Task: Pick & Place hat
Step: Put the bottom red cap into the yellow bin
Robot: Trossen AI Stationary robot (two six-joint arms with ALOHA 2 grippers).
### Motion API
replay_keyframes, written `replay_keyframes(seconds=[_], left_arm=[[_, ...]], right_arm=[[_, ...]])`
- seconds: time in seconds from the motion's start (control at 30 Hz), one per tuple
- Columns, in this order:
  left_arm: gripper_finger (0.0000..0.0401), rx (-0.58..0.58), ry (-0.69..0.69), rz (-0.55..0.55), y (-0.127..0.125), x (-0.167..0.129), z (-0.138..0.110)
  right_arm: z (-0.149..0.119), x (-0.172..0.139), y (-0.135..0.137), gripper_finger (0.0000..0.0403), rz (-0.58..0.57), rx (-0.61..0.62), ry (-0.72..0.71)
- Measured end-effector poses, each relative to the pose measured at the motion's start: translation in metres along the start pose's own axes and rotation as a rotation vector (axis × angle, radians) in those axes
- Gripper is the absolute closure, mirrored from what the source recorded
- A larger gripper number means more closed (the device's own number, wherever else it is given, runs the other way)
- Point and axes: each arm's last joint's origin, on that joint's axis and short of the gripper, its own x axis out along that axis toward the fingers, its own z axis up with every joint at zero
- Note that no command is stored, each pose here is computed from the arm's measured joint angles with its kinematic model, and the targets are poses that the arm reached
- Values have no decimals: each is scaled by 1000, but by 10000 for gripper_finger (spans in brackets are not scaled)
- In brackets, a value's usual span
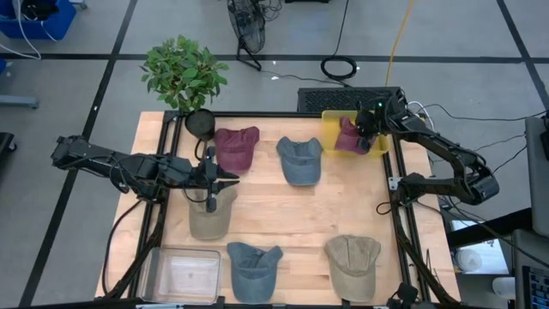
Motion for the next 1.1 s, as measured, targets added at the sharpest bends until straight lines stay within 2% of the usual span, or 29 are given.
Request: replay_keyframes(seconds=[0.1,0.27,0.43,0.53,0.63,0.87,1.0,1.1], left_arm=[[345,0,1,0,0,0,0],[345,0,2,0,0,0,0],[345,-2,2,0,0,0,0],[345,-3,2,0,0,0,0],[345,-4,-1,0,0,0,0],[345,-4,-4,0,0,0,0],[345,-5,-5,0,0,0,0],[345,-5,-6,0,0,0,1]], right_arm=[[3,-8,0,279,-22,-3,-31],[12,-22,12,248,-18,94,-99],[26,-31,43,237,89,81,-126],[34,-33,63,239,89,106,-116],[40,-34,84,242,78,68,-89],[44,-37,126,242,-109,2,-8],[32,-34,147,242,-171,-11,7],[23,-28,159,248,-255,-6,-40]])
